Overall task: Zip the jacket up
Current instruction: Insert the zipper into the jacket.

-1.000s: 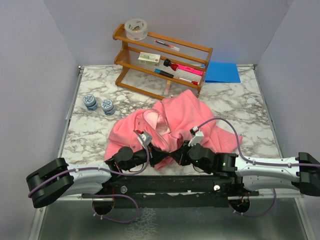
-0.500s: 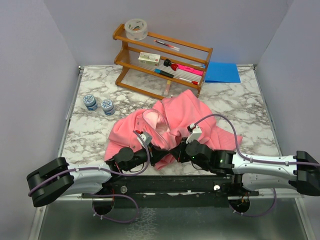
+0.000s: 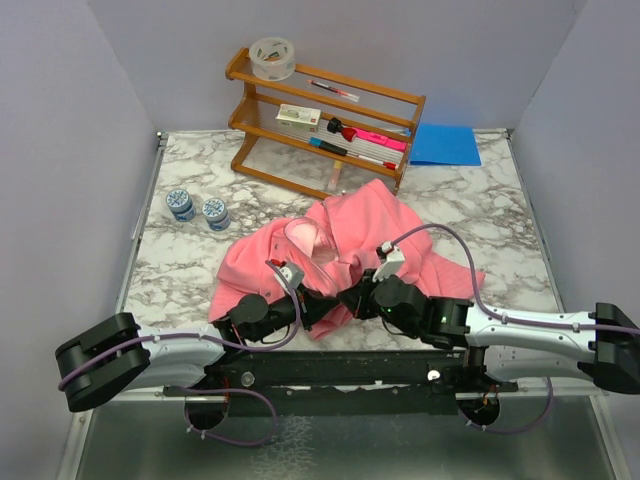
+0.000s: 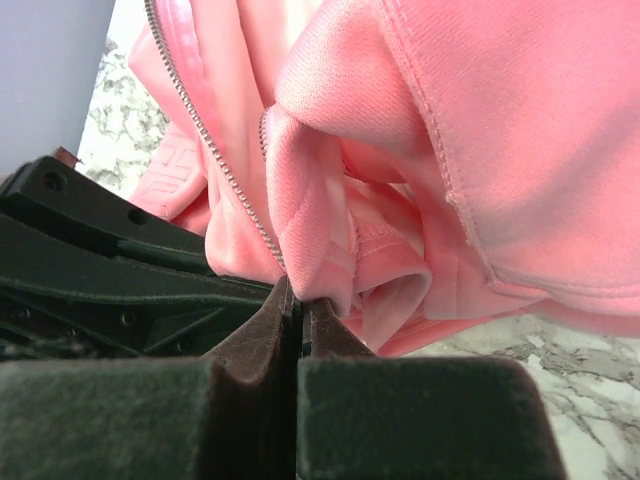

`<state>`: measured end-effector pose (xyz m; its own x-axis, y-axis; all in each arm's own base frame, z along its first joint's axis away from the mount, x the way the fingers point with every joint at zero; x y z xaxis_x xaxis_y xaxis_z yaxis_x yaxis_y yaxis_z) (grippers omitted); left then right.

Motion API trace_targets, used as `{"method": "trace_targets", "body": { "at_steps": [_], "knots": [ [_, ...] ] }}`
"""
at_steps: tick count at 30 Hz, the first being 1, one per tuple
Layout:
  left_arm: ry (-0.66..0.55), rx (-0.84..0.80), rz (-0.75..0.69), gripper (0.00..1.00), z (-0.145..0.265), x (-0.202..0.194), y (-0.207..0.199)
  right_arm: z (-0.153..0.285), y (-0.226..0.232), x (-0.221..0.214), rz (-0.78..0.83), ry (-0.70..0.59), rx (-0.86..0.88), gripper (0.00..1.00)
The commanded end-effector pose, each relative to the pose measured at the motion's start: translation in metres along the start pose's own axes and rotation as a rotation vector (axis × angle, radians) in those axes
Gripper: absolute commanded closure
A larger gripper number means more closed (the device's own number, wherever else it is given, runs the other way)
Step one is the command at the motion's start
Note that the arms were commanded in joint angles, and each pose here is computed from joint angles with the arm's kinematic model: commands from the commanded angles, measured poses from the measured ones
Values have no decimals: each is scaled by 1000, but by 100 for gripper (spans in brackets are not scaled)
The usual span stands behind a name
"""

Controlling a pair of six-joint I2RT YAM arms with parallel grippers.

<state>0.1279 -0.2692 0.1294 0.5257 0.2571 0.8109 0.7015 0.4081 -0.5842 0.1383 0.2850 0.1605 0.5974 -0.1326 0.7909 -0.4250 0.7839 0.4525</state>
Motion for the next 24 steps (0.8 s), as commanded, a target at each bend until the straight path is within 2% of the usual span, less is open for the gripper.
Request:
{"method": "trace_targets", "body": {
  "at_steps": [1, 8, 14, 24],
  "knots": [
    [220, 18, 9, 100, 17, -50, 10, 3, 35, 72, -245, -216, 48, 100],
    [236, 21, 9, 100, 16, -53, 11, 2, 37, 83, -474, -315, 93, 100],
    [234, 40, 11, 100, 16, -54, 14, 9, 51, 110, -545, -406, 162, 100],
    [244, 40, 15, 100, 15, -55, 14, 9, 65, 124, -625, -452, 240, 100]
  ]
}}
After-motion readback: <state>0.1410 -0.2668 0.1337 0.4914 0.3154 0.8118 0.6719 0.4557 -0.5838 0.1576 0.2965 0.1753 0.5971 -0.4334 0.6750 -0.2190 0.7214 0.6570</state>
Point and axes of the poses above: each gripper's point midway between its finger pads, its own z axis back along the fingers, its own y axis along the line the jaws close on, x = y × z, the point moved 3 cm from there along z, back along the fingers, and after that the axes turned 8 degrees about z, right-handed, at the moved point
